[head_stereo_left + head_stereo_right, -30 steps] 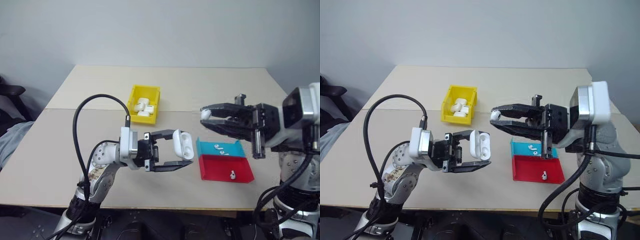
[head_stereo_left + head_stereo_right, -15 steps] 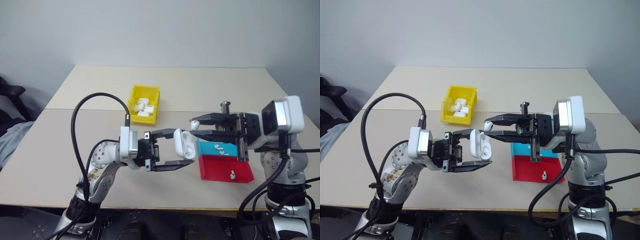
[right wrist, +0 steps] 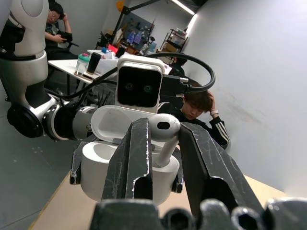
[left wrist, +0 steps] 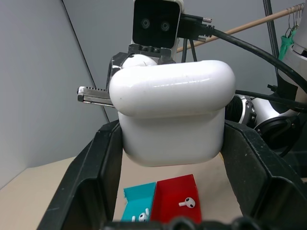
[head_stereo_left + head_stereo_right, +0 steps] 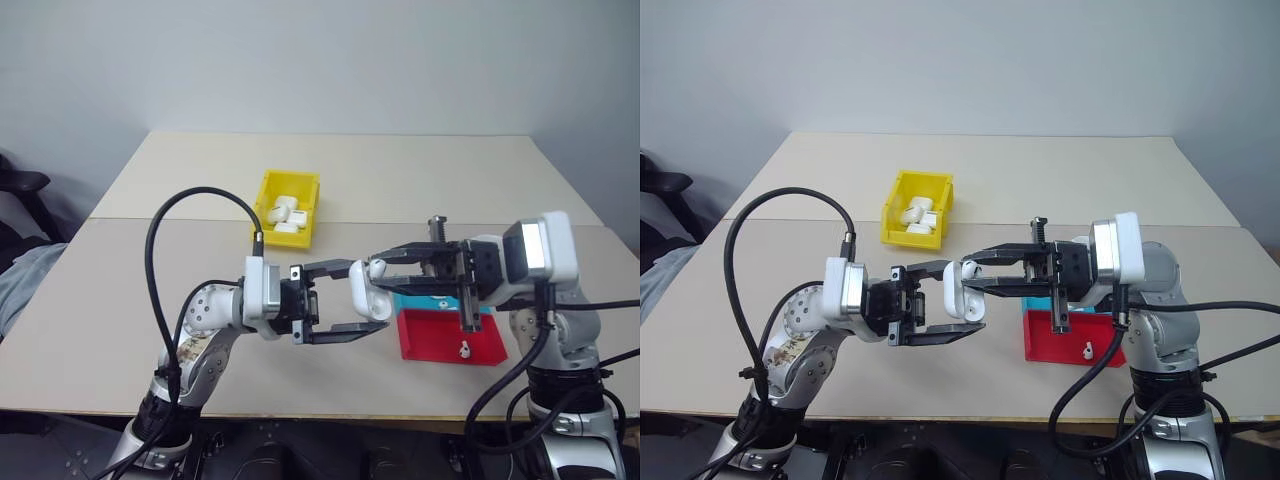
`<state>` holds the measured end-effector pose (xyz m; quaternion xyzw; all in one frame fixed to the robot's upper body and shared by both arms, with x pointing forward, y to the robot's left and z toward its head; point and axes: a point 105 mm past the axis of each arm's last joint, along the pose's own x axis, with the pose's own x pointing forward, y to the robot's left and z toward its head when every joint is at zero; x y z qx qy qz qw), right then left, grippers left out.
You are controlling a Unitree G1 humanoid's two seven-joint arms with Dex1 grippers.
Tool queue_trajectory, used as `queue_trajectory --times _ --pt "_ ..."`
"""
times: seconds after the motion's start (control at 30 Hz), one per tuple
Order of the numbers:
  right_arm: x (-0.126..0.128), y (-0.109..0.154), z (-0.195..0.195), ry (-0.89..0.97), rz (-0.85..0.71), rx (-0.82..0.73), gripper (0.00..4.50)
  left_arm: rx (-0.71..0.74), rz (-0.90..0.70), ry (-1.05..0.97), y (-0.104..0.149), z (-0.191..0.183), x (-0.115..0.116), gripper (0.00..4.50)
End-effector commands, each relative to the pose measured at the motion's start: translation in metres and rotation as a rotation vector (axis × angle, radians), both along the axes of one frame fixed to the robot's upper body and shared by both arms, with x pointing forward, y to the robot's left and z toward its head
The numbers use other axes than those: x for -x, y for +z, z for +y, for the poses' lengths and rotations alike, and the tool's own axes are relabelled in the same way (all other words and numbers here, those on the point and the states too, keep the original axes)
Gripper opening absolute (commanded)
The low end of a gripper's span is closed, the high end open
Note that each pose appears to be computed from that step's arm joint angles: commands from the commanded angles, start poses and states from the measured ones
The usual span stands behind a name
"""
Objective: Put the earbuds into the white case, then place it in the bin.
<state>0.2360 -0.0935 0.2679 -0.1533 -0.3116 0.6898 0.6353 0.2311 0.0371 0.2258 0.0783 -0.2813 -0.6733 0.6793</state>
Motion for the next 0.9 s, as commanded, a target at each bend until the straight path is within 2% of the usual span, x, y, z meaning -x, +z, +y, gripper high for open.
queue_trajectory --times 0.03,0.23,0.43,0.53,0.6,0.67,0.73,0.9 --pt "0.0 -0.001 -0.001 -0.011 -0.021 0.008 0.76 0.023 -0.055 -0.029 0.01 -0.002 0.009 2.79" --pt "0.0 -0.004 -0.002 -0.019 -0.029 0.024 2.59 0.022 -0.055 -0.024 0.01 -0.002 0.007 2.79" --pt "0.002 -0.006 -0.012 -0.024 -0.051 0.065 2.59 0.012 -0.047 0.009 0.006 0.0 0.0 2.79" --pt "0.0 -0.005 -0.029 -0.057 -0.029 0.166 2.59 -0.046 -0.058 0.072 -0.008 0.007 -0.011 2.79" --pt "-0.012 -0.004 -0.04 -0.13 0.048 0.271 2.59 -0.072 -0.062 0.119 -0.017 0.013 -0.019 2.79" --pt "-0.035 -0.007 -0.054 -0.292 0.095 0.416 2.59 -0.124 -0.07 0.167 -0.03 0.024 -0.026 2.79" --pt "-0.051 -0.015 -0.067 -0.41 0.082 0.573 2.59 -0.178 -0.066 0.203 -0.042 0.034 -0.029 2.79" --pt "-0.086 -0.034 -0.077 -0.572 0.066 0.899 2.59 -0.216 -0.072 0.242 -0.054 0.044 -0.03 2.79"
